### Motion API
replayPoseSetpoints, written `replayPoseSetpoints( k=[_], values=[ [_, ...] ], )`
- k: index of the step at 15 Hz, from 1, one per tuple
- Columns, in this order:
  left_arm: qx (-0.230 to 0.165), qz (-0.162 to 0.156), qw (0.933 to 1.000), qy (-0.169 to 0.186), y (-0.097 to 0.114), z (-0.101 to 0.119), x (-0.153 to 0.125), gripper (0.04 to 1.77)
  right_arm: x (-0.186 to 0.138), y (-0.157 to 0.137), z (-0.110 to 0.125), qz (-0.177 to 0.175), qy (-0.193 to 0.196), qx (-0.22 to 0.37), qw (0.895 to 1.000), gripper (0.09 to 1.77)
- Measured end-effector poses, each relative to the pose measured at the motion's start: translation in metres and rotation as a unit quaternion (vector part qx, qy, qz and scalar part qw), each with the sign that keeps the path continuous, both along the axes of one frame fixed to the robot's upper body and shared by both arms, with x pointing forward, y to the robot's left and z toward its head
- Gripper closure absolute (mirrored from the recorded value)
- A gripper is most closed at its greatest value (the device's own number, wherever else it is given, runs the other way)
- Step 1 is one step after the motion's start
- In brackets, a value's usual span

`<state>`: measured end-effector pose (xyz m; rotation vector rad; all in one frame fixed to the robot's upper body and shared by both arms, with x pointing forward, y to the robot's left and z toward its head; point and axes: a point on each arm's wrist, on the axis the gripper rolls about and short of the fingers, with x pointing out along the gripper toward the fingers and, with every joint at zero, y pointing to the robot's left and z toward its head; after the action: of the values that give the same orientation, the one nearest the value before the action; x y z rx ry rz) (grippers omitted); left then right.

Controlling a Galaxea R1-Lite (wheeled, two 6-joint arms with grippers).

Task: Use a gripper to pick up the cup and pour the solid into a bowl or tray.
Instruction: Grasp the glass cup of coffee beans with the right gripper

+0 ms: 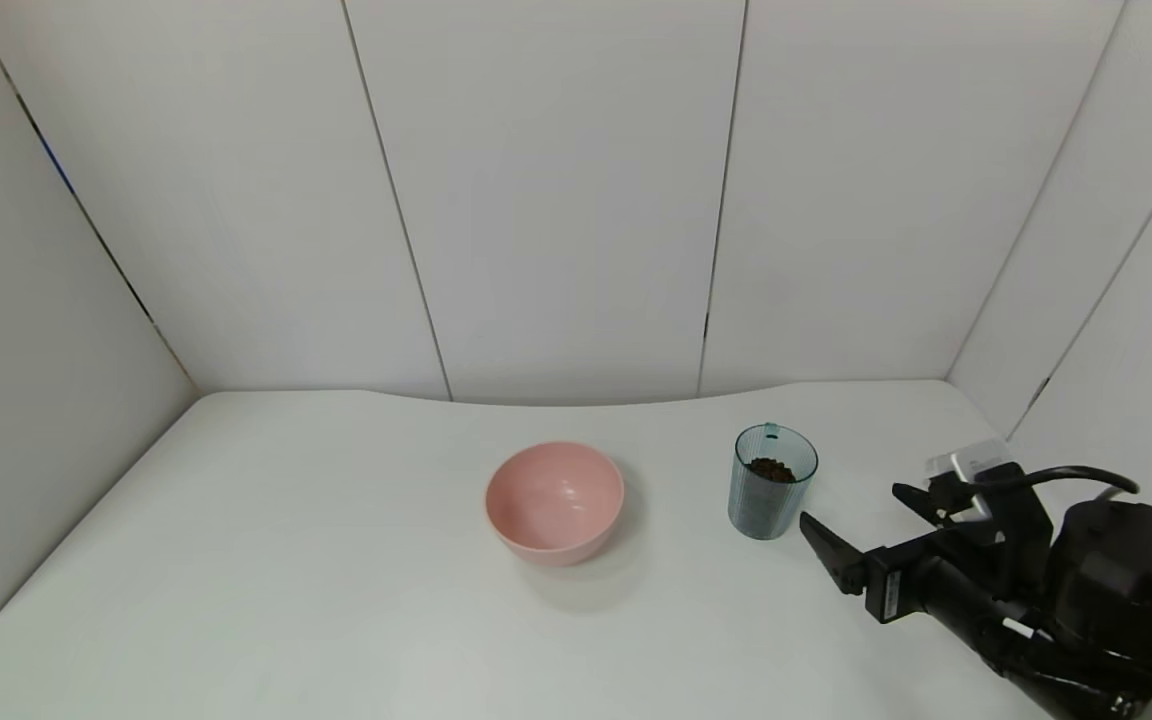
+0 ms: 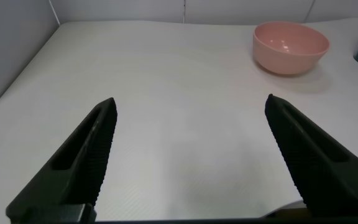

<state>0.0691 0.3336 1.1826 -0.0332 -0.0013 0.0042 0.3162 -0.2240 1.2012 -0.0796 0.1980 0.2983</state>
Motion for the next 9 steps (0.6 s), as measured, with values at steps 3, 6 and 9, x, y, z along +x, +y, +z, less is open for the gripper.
replayPoseSetpoints(
  k=[3,6,9],
  values=[
    [0.000,0.000,1.0000,0.000,0.000,0.000,0.000,0.09,0.007,0.010,-0.022,0.012,-0.004,0.003,1.000,0.15],
    [0.000,0.000,1.0000,0.000,0.000,0.000,0.000,0.09,0.012,0.020,-0.045,0.023,0.024,-0.011,0.999,0.15],
    [0.000,0.000,1.0000,0.000,0.000,0.000,0.000,0.09,0.018,0.027,-0.057,0.029,0.035,-0.018,0.999,0.15]
  ],
)
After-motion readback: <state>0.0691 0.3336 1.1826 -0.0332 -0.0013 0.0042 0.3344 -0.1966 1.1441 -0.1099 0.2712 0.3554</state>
